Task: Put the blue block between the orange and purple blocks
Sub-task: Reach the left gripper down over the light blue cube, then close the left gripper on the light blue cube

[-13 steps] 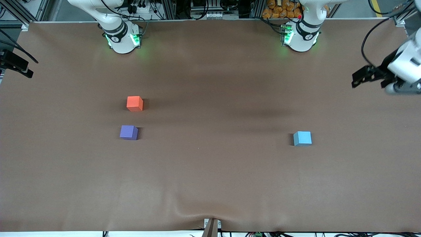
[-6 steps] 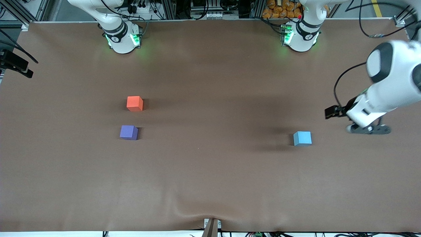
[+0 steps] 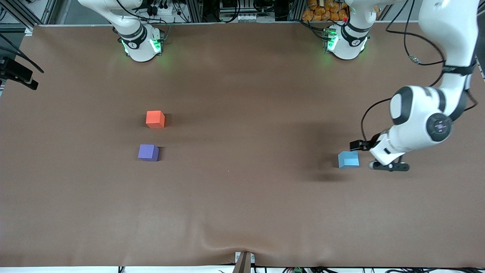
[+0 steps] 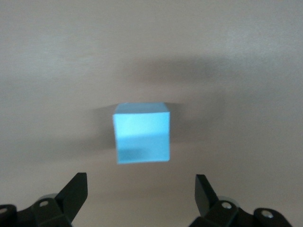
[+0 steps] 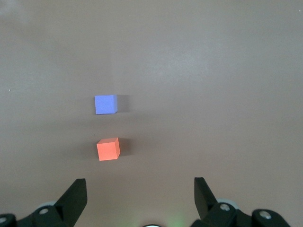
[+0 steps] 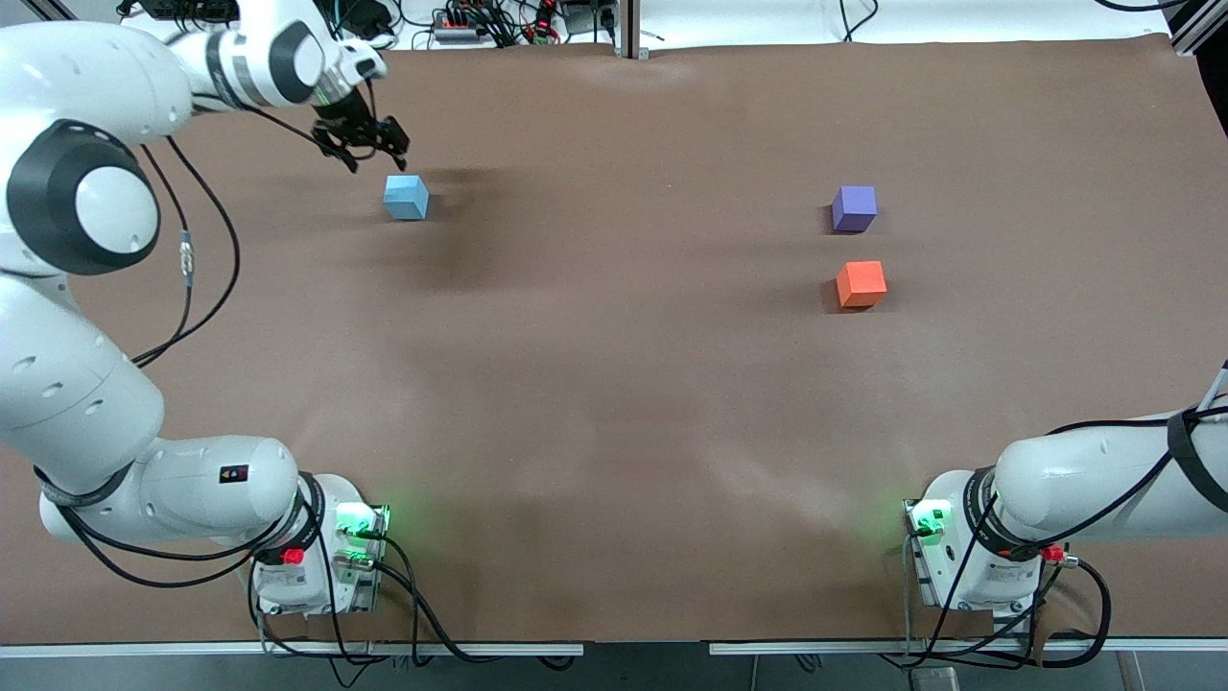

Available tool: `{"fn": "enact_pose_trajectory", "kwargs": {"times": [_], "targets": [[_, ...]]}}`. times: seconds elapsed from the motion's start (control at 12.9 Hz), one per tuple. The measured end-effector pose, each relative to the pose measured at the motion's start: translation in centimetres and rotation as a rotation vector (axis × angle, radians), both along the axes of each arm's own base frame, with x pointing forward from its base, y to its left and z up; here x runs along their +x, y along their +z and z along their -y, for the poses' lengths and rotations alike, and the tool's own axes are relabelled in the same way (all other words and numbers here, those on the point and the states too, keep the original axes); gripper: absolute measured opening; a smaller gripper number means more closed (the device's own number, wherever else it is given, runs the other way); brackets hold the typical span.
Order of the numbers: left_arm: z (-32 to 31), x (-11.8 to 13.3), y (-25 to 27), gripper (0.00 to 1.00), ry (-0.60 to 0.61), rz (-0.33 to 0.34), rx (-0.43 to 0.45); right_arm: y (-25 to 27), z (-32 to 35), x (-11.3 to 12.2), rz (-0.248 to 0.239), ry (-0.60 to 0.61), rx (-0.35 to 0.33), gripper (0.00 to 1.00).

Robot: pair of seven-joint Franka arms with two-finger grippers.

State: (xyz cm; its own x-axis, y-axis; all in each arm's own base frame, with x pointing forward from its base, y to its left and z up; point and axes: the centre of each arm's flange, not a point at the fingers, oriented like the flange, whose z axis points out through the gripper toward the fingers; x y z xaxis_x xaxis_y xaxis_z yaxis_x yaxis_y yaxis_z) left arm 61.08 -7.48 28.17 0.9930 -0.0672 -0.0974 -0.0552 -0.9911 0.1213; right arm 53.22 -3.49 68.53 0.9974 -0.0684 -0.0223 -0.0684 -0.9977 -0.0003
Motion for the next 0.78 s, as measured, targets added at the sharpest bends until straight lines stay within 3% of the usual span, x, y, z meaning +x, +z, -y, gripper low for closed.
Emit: {"fn": "enact_pose_trajectory", "kwargs": {"times": [0.39,0.78], "targets": [[3.0,-0.3,-4.0,1.0,-0.039,-0.015,-0.017,0.0,0.0,0.0,0.0,0.0,0.0,1.0],[1.8,0.0,-4.2,1.0,-0.029,-0.011,-0.004,0.0,0.0,0.0,0.0,0.0,0.0,1.0]]}}
